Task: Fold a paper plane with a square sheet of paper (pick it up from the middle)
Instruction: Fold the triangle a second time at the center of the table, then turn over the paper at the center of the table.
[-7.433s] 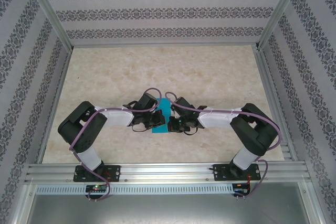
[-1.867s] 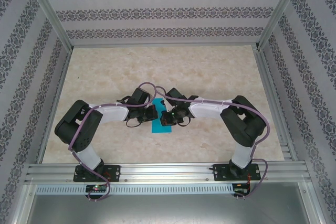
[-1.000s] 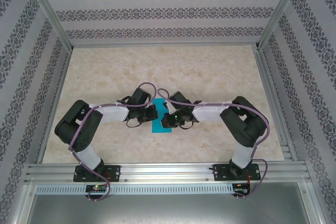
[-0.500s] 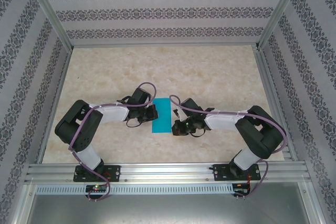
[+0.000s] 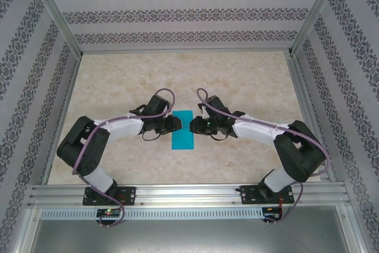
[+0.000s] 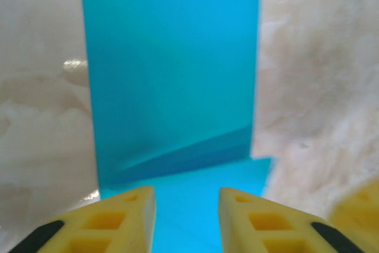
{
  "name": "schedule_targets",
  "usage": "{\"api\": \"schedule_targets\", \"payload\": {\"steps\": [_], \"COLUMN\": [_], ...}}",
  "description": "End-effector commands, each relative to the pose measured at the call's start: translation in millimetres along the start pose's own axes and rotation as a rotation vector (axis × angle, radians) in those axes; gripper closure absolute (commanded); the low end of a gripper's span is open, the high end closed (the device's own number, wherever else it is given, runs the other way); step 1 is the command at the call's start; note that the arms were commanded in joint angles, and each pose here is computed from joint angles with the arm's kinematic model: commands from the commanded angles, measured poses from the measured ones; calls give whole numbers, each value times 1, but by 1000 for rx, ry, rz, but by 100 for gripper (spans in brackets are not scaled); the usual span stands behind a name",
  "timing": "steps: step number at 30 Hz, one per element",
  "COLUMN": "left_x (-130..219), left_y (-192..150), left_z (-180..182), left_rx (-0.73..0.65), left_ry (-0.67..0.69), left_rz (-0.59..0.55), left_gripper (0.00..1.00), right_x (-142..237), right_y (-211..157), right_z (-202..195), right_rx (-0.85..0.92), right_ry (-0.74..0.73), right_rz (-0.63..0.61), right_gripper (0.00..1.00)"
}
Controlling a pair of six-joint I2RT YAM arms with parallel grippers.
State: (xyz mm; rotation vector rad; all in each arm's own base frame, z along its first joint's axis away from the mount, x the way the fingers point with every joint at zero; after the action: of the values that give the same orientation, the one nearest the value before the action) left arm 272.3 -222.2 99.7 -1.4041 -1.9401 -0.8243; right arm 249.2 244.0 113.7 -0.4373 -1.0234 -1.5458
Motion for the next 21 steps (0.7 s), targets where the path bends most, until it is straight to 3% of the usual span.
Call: {"api": "schedule_targets", "payload": {"steps": [1, 7, 12, 17, 21], "left_x": [21, 21, 12, 2, -3], "left_y": [3, -11, -19, -23, -23], "left_z": [-15, 2, 6, 8, 8], "left_rx": [15, 74, 81, 90, 84], "left_ry": [-45, -64, -81, -83, -91], "left_rz": [-56, -65, -26, 1, 12], "left_gripper": [62, 61, 61, 61, 59], "right_x": [-5, -21, -34, -42, -41], "right_y": [14, 14, 15, 13, 11], "right_z": [-4, -3, -2, -11, -18], "right_rx": [-37, -5, 5, -22, -51], "right_ry": [-27, -7, 22, -5, -3], "right_rz": [-54, 13, 43, 53, 34], "right_gripper": [72, 68, 70, 87, 92]}}
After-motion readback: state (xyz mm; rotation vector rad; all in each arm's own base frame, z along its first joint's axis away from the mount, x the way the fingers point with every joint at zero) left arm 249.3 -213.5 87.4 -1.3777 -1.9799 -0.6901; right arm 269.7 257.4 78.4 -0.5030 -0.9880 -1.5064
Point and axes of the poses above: each hand's point on the last joint's axis, 136 mm out from that joint toward the fingers, its own x axis back along the fingers, its own z axis along the line the jaws close on, y = z × x, the point moved 6 cm from there along x, back along the fingers, and after that the axes turned 5 degrees about x, right-handed, at the moved point
